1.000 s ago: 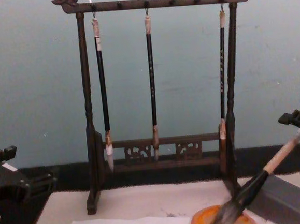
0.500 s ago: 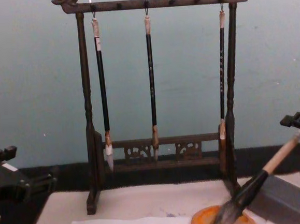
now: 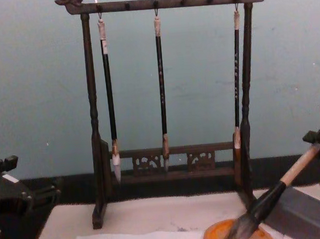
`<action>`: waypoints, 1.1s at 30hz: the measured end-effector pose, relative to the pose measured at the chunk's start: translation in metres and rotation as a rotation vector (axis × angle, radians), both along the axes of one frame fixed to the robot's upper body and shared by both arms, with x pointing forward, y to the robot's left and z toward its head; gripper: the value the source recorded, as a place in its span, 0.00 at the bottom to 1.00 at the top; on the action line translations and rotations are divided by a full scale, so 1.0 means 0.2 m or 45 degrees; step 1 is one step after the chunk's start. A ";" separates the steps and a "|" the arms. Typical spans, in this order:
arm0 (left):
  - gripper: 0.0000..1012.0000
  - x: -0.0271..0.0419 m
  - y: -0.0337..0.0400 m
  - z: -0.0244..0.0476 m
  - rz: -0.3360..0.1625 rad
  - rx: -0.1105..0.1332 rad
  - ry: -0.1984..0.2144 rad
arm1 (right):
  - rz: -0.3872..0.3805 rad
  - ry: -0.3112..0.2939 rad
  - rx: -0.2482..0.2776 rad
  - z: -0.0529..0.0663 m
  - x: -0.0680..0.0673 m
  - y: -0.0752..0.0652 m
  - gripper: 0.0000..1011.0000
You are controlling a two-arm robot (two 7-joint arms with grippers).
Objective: Pick up the brush from the inkstone, write on the paper, then place the brush back to its original position.
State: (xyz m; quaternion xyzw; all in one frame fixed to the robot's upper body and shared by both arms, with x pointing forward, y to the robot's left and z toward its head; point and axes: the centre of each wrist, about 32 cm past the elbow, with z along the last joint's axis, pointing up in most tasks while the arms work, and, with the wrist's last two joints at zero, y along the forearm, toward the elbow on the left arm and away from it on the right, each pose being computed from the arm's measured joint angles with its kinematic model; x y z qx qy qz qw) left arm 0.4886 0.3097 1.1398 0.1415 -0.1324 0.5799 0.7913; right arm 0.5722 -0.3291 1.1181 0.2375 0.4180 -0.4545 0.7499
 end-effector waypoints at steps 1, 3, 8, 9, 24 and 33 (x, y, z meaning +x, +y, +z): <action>1.00 0.000 0.000 0.000 0.000 0.000 0.000 | 0.000 0.000 0.000 0.00 0.00 0.00 0.37; 1.00 0.000 0.000 0.000 0.000 0.000 0.000 | 0.000 0.000 0.000 0.00 0.00 0.00 0.31; 1.00 0.000 0.000 0.000 0.000 0.000 0.000 | 0.000 0.000 0.000 0.00 0.00 0.00 0.17; 1.00 0.000 0.000 0.000 0.000 0.000 0.000 | -0.001 0.000 0.000 0.00 0.00 0.00 0.17; 1.00 0.000 0.000 0.000 0.000 0.000 0.000 | 0.009 -0.002 0.019 0.03 -0.02 0.00 0.17; 1.00 0.000 0.000 0.000 0.000 0.000 0.000 | 0.036 -0.047 0.009 0.10 -0.04 0.01 0.17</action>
